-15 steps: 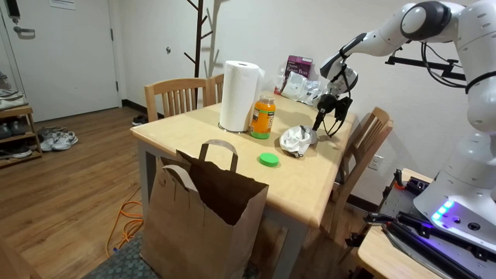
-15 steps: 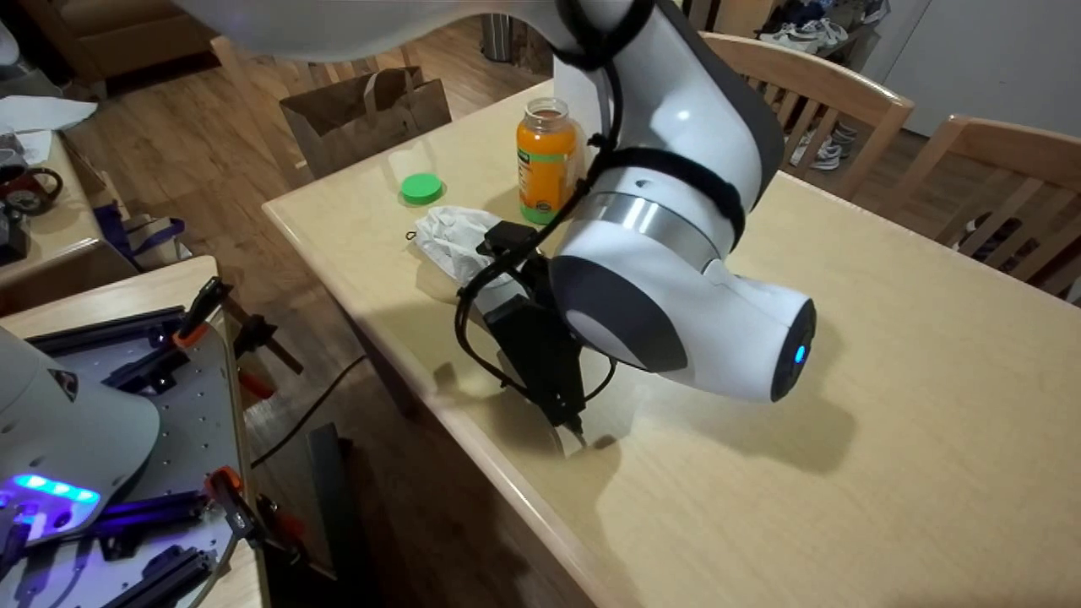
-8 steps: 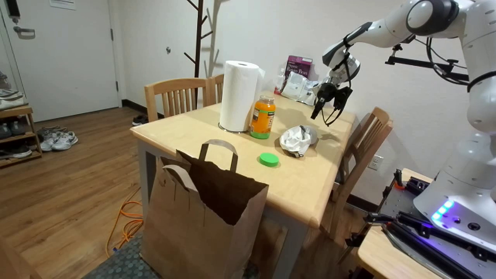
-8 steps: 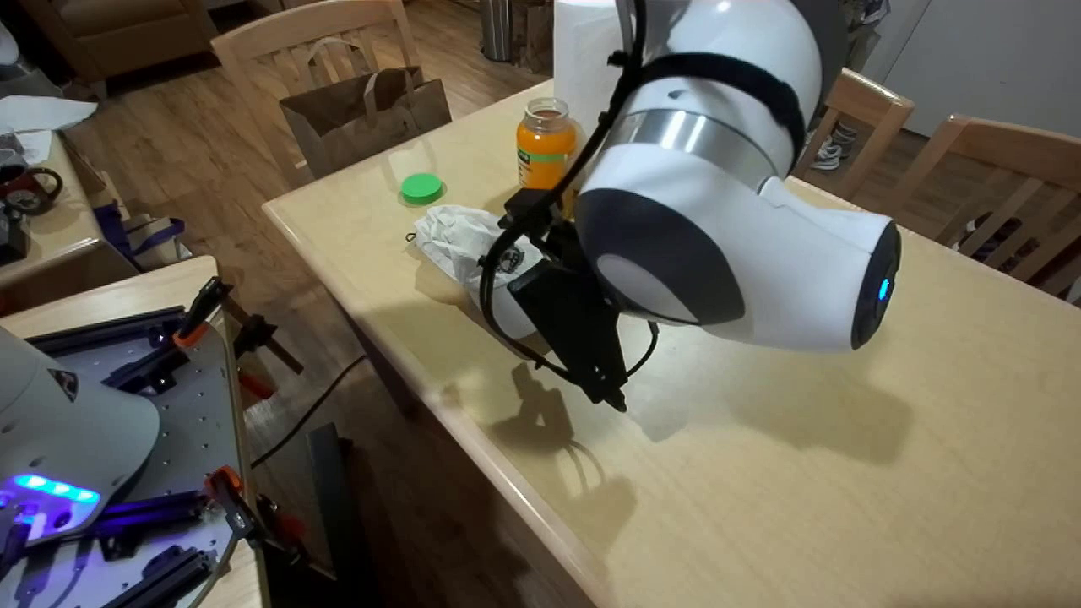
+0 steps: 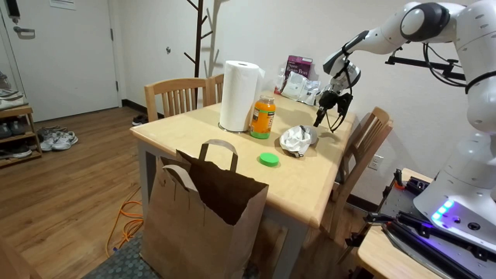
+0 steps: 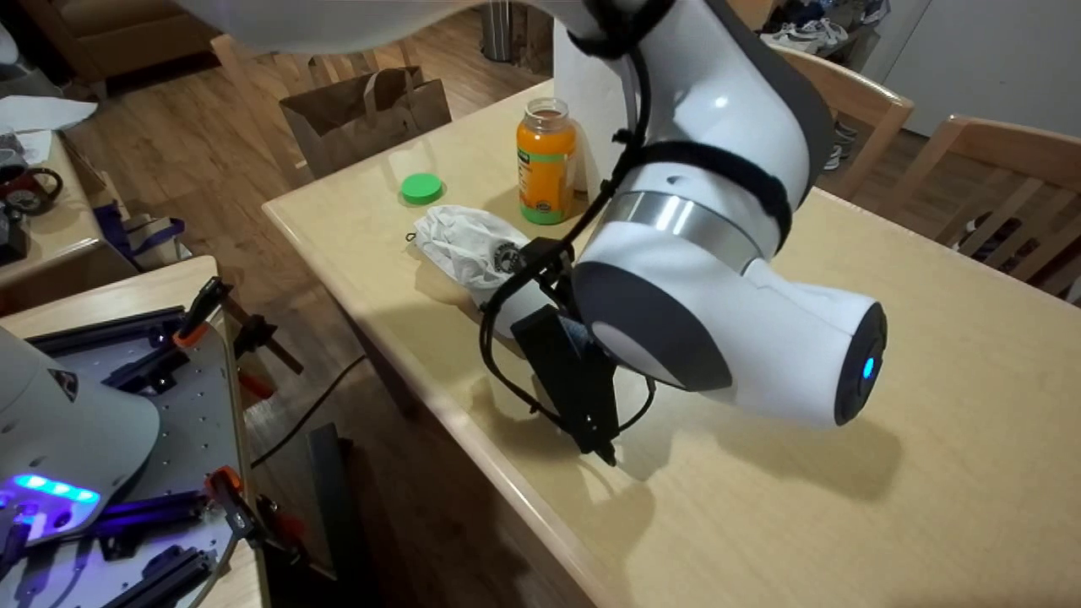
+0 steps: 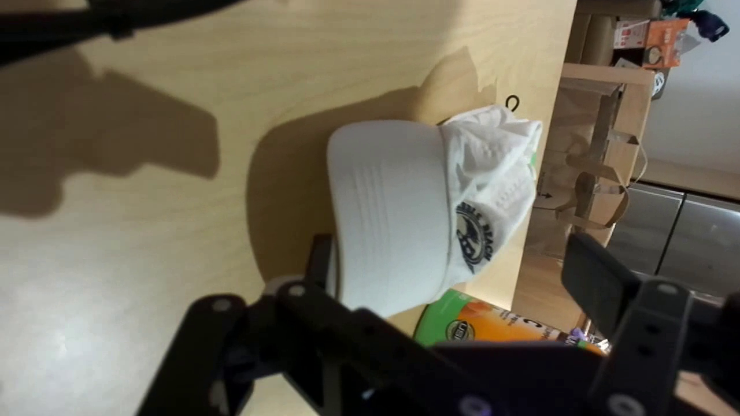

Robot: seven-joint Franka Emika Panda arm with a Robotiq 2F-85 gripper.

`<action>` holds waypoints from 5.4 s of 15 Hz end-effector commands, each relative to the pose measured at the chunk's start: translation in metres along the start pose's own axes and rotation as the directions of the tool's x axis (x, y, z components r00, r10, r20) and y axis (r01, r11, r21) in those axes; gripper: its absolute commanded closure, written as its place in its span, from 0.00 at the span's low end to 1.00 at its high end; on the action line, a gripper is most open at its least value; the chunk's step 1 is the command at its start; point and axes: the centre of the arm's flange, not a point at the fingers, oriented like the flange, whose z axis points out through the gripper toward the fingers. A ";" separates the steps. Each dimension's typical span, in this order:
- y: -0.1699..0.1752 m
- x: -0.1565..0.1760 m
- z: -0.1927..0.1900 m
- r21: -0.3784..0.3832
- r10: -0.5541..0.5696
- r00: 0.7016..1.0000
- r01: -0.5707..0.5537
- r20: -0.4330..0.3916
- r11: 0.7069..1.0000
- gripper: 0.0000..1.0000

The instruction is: Put the cap in the paper bag

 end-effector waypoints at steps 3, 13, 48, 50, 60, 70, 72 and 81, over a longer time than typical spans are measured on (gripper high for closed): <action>0.037 0.007 0.012 -0.013 0.159 0.987 -0.158 0.017 0.987 0.00; 0.062 0.021 0.025 0.253 -0.021 0.992 0.052 -0.125 0.966 0.33; -0.187 0.102 0.062 0.801 -0.681 0.712 0.502 -0.171 0.324 0.99; -0.207 0.106 0.076 0.843 -0.732 0.662 0.476 -0.159 0.248 0.99; -0.233 0.105 0.106 0.885 -0.788 0.607 0.418 -0.104 0.205 0.99; -0.408 0.208 0.159 0.608 -0.763 0.588 0.510 0.271 0.609 0.99; -0.455 0.229 0.186 0.530 -0.744 0.575 0.537 0.340 0.657 0.99; -0.495 0.220 0.219 0.337 -0.703 0.565 0.622 0.431 0.707 0.99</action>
